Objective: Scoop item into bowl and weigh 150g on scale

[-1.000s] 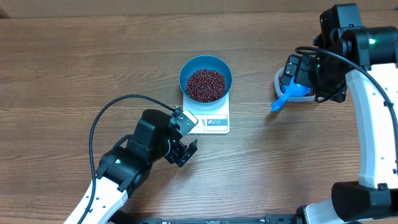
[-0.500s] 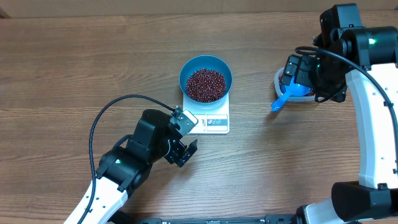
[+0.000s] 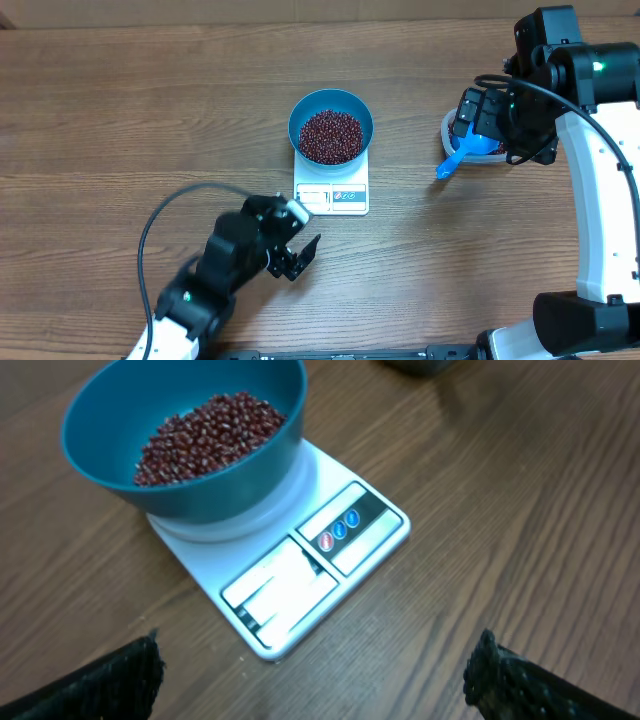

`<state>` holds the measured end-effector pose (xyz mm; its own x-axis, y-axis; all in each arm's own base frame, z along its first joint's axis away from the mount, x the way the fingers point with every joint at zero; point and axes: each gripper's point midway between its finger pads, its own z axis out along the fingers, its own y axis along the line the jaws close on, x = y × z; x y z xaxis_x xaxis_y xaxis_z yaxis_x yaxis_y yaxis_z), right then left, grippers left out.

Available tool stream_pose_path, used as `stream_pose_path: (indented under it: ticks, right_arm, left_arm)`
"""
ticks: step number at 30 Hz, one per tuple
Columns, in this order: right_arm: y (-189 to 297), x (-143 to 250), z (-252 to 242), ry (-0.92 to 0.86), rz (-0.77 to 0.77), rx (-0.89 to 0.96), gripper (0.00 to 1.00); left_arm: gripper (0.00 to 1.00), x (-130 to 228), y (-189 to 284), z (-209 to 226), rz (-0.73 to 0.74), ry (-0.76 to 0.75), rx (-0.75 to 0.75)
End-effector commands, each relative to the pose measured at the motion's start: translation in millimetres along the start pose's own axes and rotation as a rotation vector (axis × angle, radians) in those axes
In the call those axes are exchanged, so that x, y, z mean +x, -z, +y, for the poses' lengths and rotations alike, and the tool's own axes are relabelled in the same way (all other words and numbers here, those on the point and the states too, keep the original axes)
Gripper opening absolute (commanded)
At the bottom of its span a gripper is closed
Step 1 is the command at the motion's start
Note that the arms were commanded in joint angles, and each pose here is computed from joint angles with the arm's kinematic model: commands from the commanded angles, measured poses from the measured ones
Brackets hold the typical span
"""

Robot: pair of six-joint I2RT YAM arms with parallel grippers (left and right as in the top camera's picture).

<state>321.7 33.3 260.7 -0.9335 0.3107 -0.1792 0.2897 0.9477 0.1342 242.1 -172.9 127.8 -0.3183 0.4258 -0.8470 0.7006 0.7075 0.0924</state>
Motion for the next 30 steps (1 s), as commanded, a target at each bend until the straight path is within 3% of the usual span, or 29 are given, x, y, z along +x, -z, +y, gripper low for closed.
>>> stream_pose_path:
  ticks: [1, 15, 22, 30]
  right_arm:
    - [6.0, -3.4, 1.8, 0.011, -0.023, -0.014, 1.00]
    - [5.9, -3.3, 1.8, 0.011, -0.023, -0.014, 1.00]
    - [6.0, -3.4, 1.8, 0.011, -0.023, -0.014, 1.00]
    - [6.0, -3.4, 1.8, 0.011, -0.023, -0.014, 1.00]
  left_arm:
    - [1.00, -7.4, 11.2, -7.2, -0.143, -0.003, 0.015]
    - [1.00, -9.9, 57.6, 28.7, -0.433, -0.005, -0.170]
    - [1.00, -8.6, 78.9, 65.7, -0.554, 0.186, -0.315]
    - [1.00, 13.1, 87.0, 86.3, -0.520, 0.325, -0.436]
